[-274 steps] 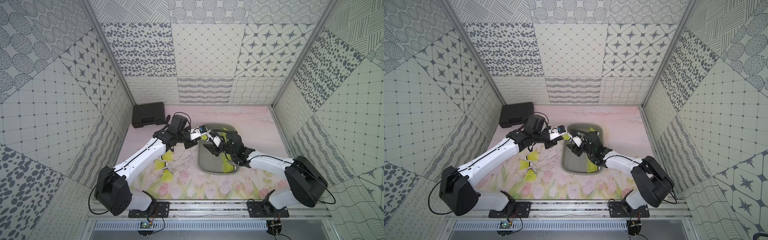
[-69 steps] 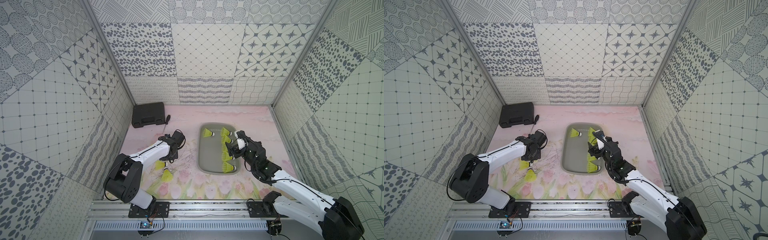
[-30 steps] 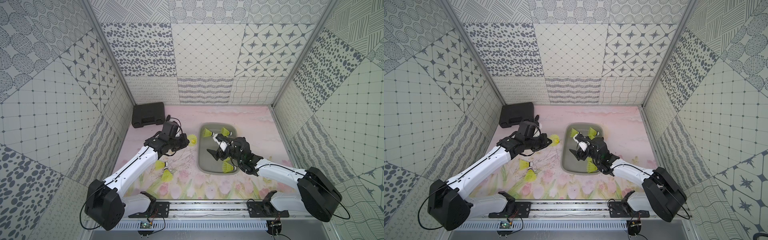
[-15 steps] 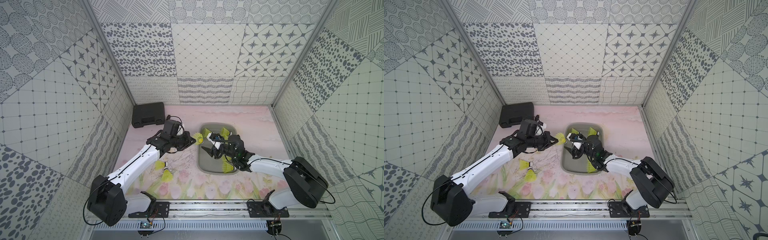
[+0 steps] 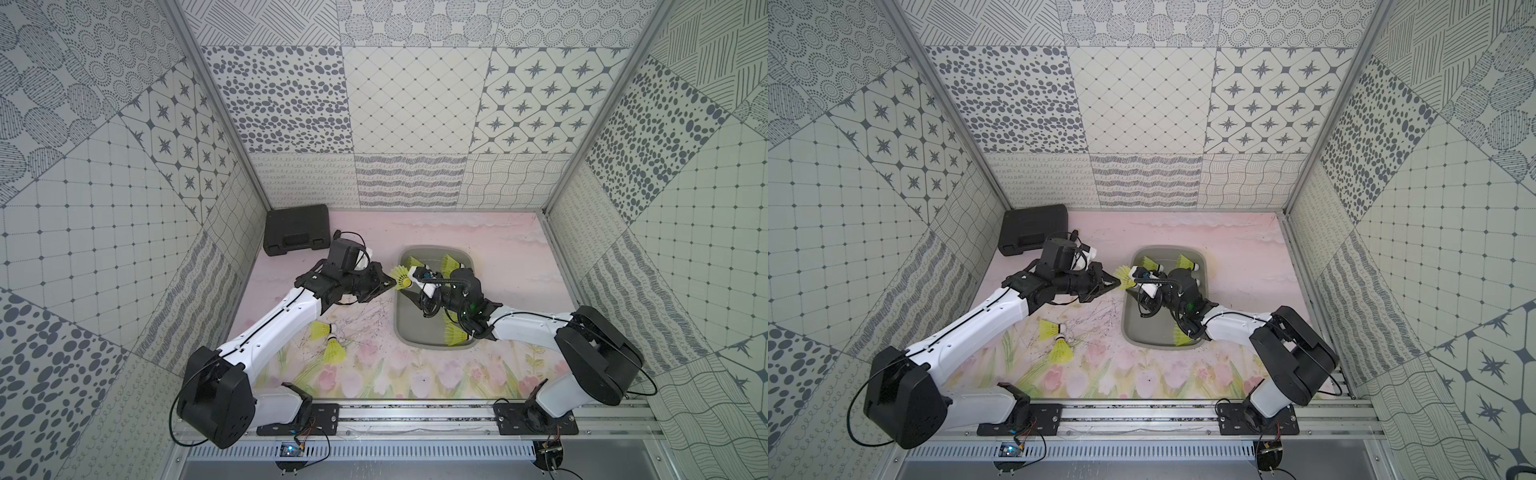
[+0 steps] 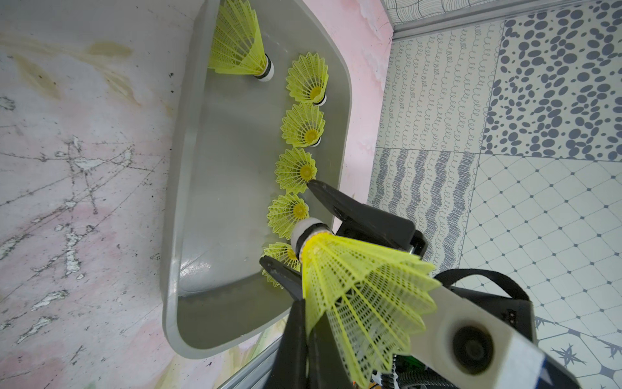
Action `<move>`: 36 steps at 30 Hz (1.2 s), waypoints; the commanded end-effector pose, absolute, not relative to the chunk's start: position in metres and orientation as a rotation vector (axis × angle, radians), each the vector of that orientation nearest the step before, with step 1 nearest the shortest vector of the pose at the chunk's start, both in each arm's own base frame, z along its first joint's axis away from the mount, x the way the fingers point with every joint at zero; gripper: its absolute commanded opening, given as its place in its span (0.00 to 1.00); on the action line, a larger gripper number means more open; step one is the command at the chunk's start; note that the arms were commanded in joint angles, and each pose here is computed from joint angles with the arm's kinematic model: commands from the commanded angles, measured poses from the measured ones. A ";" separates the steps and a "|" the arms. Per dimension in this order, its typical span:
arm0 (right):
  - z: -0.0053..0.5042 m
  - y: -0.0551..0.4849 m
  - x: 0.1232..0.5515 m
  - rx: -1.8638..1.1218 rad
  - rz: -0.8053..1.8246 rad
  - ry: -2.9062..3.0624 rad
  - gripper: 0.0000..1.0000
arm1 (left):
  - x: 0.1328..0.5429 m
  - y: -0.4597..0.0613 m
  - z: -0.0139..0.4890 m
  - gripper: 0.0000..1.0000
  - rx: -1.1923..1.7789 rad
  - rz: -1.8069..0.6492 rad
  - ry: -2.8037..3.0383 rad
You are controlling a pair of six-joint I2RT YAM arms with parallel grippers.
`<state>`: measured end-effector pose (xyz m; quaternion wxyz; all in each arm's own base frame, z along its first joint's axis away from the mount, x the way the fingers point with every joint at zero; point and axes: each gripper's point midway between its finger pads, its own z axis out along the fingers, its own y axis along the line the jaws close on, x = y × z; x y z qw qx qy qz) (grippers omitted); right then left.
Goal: Put the shuttlecocks into the storage box
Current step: Pick up the shuttlecock at the center of the board.
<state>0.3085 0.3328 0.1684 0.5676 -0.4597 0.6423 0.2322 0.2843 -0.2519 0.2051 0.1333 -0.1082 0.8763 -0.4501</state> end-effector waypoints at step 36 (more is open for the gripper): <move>0.179 0.321 0.314 -0.950 0.623 1.789 0.32 | 0.305 -0.218 0.258 0.45 0.566 -0.646 2.268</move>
